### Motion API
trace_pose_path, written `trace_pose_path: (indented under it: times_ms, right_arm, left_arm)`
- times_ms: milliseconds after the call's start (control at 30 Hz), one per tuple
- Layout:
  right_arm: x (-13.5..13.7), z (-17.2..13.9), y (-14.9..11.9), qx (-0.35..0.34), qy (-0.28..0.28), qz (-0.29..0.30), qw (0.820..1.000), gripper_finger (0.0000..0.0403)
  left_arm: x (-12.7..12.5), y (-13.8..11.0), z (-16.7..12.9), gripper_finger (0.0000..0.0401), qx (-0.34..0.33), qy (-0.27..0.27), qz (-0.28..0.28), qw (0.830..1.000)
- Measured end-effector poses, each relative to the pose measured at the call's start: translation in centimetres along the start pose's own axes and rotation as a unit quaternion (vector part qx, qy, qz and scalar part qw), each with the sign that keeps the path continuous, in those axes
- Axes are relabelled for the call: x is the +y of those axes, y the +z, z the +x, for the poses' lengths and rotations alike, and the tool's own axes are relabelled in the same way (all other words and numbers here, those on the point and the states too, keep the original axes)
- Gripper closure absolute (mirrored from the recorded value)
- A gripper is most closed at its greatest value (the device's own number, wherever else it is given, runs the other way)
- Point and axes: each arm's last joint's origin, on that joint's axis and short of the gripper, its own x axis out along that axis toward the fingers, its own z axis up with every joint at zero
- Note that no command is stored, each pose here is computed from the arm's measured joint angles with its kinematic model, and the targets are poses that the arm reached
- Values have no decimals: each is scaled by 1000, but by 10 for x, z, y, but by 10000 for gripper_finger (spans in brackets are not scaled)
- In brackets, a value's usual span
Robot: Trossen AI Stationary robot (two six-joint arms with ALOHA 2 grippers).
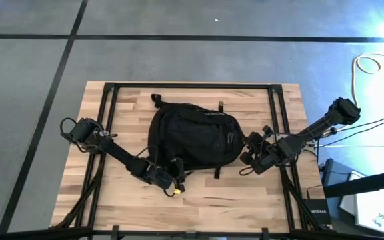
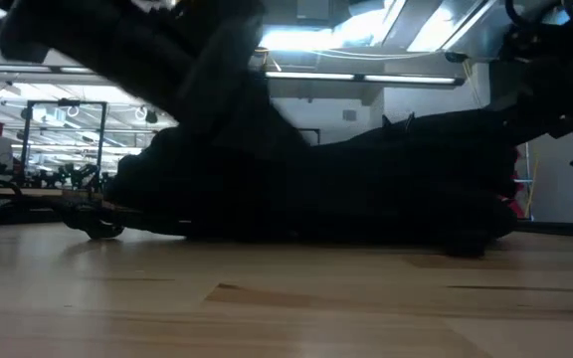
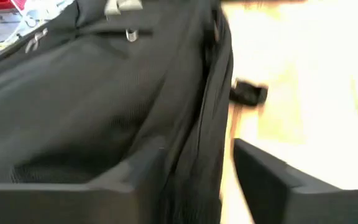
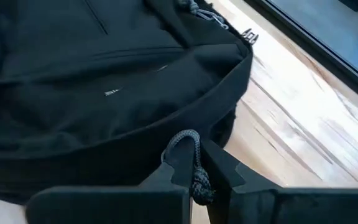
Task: Unpack backpack
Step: Close the black backpack
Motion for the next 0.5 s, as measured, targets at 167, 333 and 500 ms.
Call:
trace_pose_path:
  times_ms: [167,333,500]
  right_arm:
    - [1,0,0,1,3,1,1000,402]
    - [9,0,5,-13,40,14,999,402]
    - [29,0,15,-52,103,7,993,402]
  left_arm:
    - [-1,24,-4,71,-31,-1,-8,999]
    - [-5,48,-2,7,-68,7,22,997]
    - [-9,56,12,9,-74,0,84,994]
